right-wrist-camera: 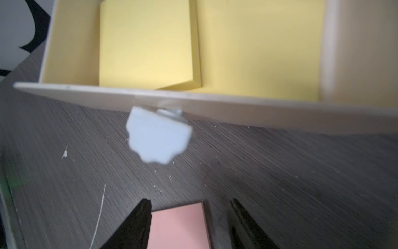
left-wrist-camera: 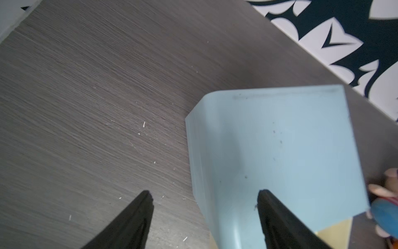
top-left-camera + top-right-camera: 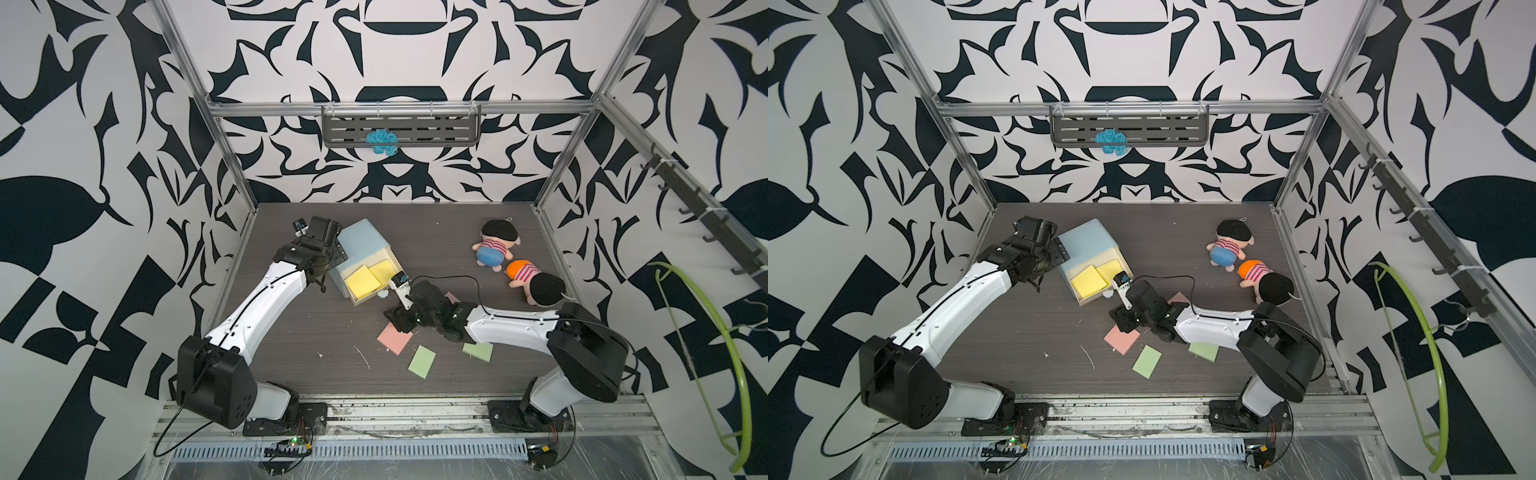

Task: Please put the sticky notes in the drawer by color
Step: Close the drawer in the storage box.

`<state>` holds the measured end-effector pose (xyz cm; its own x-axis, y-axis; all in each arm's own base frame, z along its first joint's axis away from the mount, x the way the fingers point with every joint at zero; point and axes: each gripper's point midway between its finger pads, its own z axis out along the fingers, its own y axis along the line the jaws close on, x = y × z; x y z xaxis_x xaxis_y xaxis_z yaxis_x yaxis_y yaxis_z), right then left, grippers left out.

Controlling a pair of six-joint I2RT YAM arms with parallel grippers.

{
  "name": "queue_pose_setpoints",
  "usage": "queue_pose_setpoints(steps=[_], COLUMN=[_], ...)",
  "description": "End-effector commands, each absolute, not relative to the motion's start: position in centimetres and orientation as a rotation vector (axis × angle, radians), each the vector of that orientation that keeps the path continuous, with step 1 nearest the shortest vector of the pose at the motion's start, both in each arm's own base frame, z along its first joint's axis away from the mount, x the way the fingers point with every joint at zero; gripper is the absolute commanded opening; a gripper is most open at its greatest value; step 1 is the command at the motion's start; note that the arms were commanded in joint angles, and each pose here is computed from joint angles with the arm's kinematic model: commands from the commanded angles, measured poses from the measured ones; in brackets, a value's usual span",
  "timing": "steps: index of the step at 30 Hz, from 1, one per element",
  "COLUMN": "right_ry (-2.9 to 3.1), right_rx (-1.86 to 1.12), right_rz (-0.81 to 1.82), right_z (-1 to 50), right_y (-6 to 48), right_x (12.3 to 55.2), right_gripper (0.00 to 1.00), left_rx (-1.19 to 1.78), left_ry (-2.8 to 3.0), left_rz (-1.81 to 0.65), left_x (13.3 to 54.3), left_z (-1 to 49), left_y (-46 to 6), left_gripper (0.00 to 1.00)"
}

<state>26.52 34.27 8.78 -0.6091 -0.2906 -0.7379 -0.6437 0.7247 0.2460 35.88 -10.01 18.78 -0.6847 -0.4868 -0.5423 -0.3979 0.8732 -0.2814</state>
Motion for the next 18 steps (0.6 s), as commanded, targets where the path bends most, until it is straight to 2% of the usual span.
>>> queue_pose_setpoints(steps=[1, 11, 18], right_ry=[2.076, 2.02, 2.018], right_rx=[-0.589, -0.572, -0.56], right_rz=[0.759, 0.769, 0.73], right_z=[13.6, 15.1, 15.4], right_y=[36.7, 37.7, 38.0], right_x=[28.9, 29.8, 30.9], right_gripper=[0.57, 0.48, 0.32], left_rx=[-0.689, -0.699, -0.659], left_ry=[2.442, 2.485, 2.516], left_rz=[-0.21, -0.18, -0.148], left_x=[35.5, 34.8, 34.3], left_z=[18.3, 16.6, 16.0], left_y=[-10.3, -10.0, -9.8], left_gripper=[0.76, 0.6, 0.55])
